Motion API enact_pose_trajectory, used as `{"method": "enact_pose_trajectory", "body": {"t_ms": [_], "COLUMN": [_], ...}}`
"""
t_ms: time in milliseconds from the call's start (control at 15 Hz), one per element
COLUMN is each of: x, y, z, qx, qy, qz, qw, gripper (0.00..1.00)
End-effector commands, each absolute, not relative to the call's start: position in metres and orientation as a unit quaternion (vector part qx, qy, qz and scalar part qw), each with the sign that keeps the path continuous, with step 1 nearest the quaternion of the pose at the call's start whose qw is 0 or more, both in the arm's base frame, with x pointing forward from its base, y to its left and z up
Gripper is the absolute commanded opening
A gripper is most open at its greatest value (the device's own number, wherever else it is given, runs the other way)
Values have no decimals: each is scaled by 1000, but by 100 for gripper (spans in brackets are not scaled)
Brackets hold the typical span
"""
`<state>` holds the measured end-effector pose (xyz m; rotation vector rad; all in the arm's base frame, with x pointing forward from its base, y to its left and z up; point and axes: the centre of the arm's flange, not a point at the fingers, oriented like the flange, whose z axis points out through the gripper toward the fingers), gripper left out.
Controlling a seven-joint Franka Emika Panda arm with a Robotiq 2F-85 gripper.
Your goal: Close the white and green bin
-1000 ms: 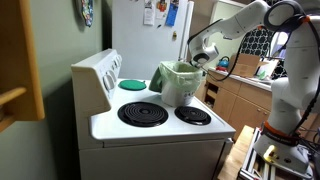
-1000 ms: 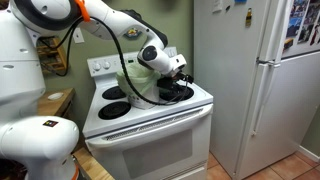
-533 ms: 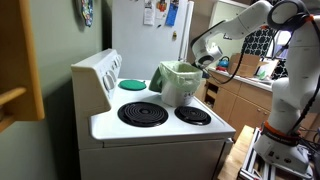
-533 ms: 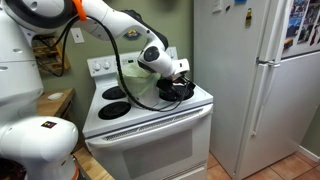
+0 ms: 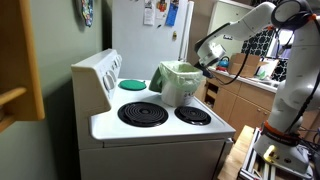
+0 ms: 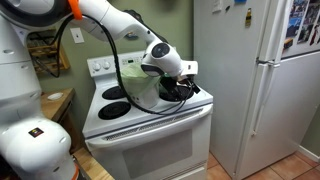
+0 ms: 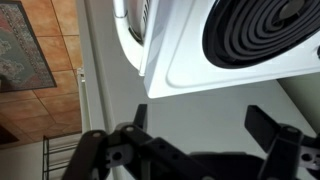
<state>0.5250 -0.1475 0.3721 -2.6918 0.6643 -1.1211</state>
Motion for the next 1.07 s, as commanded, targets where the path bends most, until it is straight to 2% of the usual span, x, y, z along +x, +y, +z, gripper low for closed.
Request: {"method": "enact_pose_trajectory", "body": {"t_ms": [0,533,800,1000], "x": [530,550,562,569], "y": [-159,-159,-149,-141], "z": [416,456,457,450], "qx": [-900,-908,-908,-901], "qy": [236,256,273,287], "qz": [-347,-203,-98,-56], "qw": [114,261,303,320], "gripper": [100,100,100,100]}}
